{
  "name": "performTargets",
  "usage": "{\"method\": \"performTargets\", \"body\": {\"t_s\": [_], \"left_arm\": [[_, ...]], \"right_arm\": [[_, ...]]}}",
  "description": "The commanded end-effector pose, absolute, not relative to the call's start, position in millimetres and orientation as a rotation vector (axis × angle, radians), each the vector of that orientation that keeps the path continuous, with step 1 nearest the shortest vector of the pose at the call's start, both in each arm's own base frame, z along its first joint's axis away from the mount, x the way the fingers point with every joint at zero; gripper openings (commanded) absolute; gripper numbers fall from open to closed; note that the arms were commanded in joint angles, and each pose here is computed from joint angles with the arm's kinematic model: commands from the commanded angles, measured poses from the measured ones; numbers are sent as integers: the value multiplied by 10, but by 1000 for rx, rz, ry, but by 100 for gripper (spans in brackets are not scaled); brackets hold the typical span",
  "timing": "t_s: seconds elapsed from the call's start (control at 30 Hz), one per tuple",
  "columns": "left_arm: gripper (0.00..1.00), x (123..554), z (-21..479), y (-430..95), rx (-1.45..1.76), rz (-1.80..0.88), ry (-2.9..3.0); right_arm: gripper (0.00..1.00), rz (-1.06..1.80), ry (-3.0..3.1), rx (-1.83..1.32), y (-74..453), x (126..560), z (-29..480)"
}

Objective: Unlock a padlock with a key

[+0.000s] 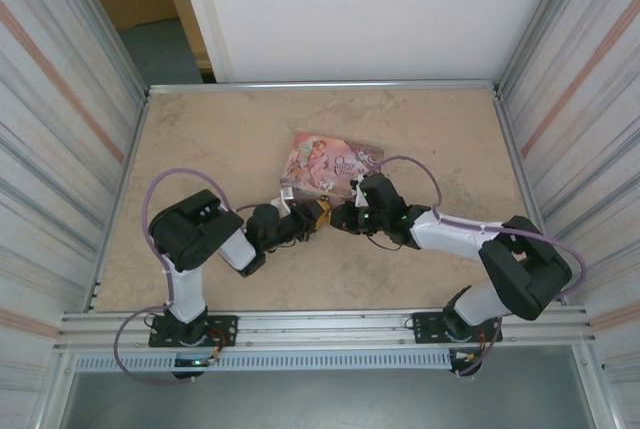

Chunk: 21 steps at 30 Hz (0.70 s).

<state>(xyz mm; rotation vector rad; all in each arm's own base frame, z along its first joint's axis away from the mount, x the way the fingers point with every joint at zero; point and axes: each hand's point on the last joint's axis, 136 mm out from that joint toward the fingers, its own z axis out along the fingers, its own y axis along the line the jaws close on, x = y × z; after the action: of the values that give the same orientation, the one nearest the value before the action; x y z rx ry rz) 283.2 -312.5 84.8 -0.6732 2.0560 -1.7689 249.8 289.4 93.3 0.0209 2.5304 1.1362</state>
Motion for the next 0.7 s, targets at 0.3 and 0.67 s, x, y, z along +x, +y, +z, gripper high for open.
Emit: {"method": "performTargets", "body": {"t_s": [0.3,0.67], "left_arm": [[0,2800,1050,-3070,-670,-1686,2105],[0,2685,1132,-2953,-777,-1523,2285]], "right_arm": [[48,1020,2345,-219,2562,2459,1501],[83,911,2041,-469,2418,2384,2134]]}}
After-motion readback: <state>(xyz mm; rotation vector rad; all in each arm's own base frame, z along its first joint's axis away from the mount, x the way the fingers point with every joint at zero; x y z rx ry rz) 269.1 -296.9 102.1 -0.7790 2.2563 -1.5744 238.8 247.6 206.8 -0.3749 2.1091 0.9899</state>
